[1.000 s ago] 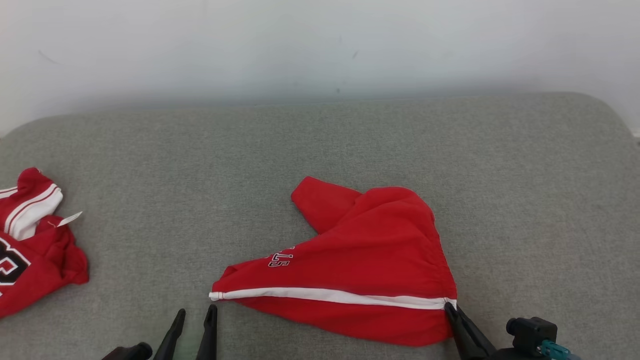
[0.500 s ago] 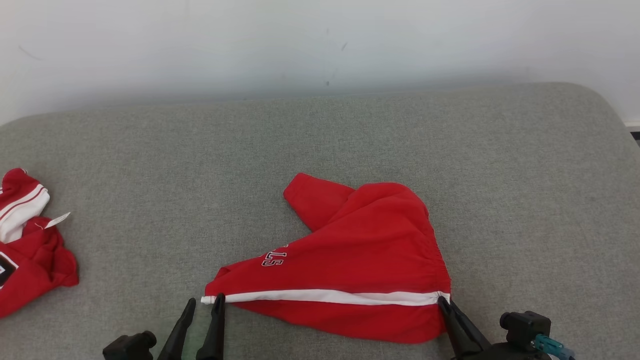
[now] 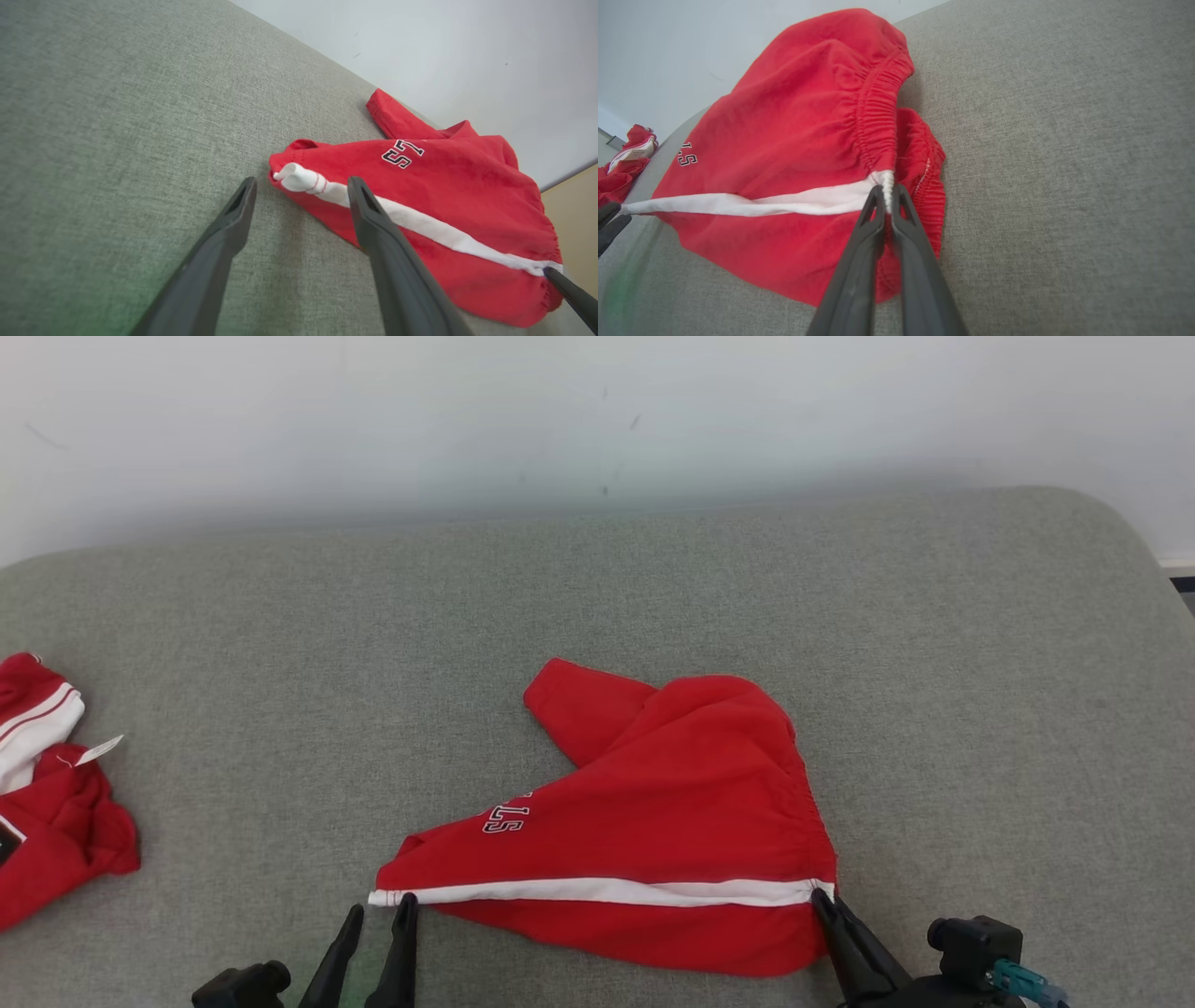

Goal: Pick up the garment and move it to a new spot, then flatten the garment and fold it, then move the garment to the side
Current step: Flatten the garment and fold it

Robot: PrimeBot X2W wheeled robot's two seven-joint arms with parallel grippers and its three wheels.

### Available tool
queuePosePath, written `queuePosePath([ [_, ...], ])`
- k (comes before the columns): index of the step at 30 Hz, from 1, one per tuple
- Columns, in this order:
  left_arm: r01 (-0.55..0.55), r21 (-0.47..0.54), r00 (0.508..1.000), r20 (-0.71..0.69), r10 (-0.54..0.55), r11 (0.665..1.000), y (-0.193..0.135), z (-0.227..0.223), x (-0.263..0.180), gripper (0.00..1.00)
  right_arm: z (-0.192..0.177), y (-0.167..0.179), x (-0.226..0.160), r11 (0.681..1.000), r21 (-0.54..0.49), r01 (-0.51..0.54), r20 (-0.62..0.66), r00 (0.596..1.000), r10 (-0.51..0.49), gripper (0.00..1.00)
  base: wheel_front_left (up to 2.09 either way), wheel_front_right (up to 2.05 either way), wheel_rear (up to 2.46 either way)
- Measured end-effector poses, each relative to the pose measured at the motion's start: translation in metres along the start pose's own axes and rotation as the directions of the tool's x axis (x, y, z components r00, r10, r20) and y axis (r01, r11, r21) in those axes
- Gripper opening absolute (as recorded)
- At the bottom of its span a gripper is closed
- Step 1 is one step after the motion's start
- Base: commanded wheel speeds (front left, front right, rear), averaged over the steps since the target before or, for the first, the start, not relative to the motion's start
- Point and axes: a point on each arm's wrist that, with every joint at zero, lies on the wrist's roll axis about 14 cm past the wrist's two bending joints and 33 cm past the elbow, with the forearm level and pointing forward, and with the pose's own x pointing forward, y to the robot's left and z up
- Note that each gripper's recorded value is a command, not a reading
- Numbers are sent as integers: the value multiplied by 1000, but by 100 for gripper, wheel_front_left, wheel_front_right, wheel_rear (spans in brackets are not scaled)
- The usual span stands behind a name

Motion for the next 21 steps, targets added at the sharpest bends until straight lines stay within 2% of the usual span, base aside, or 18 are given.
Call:
queuePosePath([
  [14,-16,4,1000,-11,16,1000,7,-3,7,100,-3,1,1,1000,1,-4,-8,1000,4,0,0,0,0],
  [17,-11,1,1000,-6,11,1000,5,-1,8,71,-3,2,2,1000,1,-6,-10,1000,6,0,0,0,0],
  [18,-10,1,1000,-6,10,1000,5,-1,8,43,-3,2,2,1000,0,-7,-11,1000,7,0,0,0,0],
  [20,-11,0,1000,-9,11,1000,5,-1,8,18,-4,3,2,1000,-3,-9,-13,1000,9,0,0,0,0],
  [21,-12,1,1000,-10,12,1000,6,-2,8,0,-4,3,3,1000,-2,-9,-13,1000,9,0,0,0,0],
])
